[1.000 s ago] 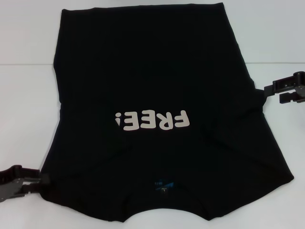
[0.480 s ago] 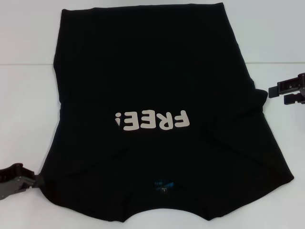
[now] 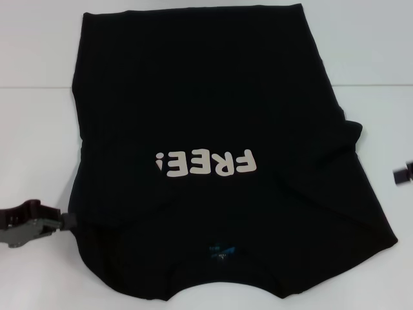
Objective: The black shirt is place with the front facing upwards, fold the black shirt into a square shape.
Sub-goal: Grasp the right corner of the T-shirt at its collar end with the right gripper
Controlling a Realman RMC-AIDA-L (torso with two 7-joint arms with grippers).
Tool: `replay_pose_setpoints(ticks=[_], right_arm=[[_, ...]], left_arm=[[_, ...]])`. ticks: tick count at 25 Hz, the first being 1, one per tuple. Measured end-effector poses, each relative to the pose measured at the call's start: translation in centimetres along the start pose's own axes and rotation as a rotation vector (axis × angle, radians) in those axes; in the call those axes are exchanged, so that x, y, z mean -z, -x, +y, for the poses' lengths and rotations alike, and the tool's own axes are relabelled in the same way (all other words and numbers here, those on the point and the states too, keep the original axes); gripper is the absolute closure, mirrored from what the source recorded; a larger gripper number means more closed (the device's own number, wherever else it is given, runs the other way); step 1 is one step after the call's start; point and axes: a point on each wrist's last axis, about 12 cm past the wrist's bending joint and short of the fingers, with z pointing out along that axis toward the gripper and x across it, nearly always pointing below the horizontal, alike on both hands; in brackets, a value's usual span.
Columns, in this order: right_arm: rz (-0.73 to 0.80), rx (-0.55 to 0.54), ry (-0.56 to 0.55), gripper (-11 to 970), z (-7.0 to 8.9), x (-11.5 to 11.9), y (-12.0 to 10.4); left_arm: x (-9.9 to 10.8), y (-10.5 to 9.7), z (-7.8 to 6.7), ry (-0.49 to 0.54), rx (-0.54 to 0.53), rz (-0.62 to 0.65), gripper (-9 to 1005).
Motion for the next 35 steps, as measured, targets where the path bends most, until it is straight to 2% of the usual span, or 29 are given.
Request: replay_pose_setpoints(ticks=[5,7,19,32,35], right_arm=[[0.091,-0.025,-0.041,295,-1.6,-0.3,-2.6],[0.101,-0.015,-0.046,295,-1.7,-1.0,-3.0],[0.097,0.064,-0.112,294,-1.3,-4.6,-3.3],[0.09,0.082,-0.111,296,-0.6,-6.0,-3.0],[0.099,0.086,-0.114,339,-0.4,-6.2,-3.0]], left_arm=[[-0.3,0.8,-0.5,0.002,-0.009,-0.011,965],[-0.4,1.2,-0.6,0.005,-0.01,-0.015,965],[-1.2,2.2,-1.0,0.005,-0.009,-0.02,961],[-1.3,2.2,-0.8,0.004,0.005,-0.024,957],[-1.2,2.1,-0.8,0.004,0.008,-0.025,956]])
